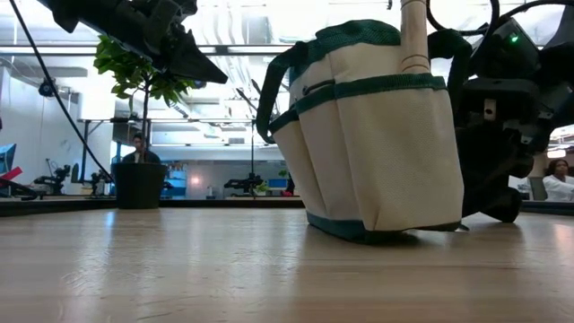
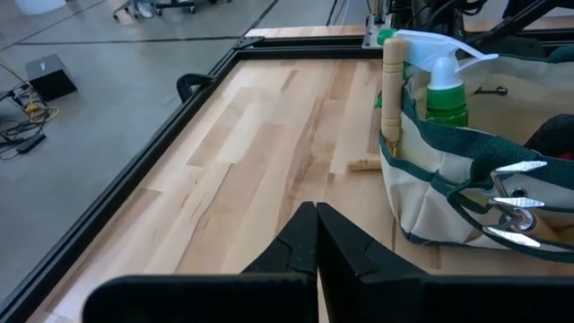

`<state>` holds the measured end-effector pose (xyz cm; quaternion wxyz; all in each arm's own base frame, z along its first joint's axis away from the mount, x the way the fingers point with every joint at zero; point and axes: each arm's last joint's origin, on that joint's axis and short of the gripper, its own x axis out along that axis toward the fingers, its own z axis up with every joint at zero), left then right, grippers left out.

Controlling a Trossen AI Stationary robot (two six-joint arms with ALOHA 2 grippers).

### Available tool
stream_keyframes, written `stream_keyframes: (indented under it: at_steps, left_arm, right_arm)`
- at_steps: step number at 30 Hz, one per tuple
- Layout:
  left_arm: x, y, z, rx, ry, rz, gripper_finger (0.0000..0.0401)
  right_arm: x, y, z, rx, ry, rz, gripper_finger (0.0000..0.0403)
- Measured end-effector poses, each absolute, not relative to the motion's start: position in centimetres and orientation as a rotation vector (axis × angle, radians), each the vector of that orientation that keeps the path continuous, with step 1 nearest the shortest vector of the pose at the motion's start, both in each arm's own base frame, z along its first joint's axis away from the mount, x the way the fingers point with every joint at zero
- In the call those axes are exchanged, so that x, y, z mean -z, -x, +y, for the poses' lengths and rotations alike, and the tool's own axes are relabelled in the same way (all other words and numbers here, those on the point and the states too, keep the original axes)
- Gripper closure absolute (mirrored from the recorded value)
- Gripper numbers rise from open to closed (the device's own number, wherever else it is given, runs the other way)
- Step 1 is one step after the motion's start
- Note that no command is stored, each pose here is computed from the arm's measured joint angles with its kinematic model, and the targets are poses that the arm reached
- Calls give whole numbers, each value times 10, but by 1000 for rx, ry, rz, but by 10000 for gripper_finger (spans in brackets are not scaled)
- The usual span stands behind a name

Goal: Pick & Place Garden tools in Gardening bag
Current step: Put the trowel into the gardening bag

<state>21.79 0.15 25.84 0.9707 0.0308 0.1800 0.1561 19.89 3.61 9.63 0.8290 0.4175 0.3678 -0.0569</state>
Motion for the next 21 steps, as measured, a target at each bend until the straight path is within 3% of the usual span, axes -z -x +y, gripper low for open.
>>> stream_keyframes:
  at_steps: [7, 12, 21]
  left_arm:
    - [-258, -218, 1, -315, -63, 364, 398]
    - [-258, -218, 1, -314, -65, 365, 398]
    - [-257, -217, 1, -290, -62, 378, 398]
  right_arm:
    - [-85, -209, 38, 161, -872, 837, 284]
    - [-100, -218, 39, 118, -800, 870, 284]
    - [-128, -190, 32, 196, -729, 927, 284]
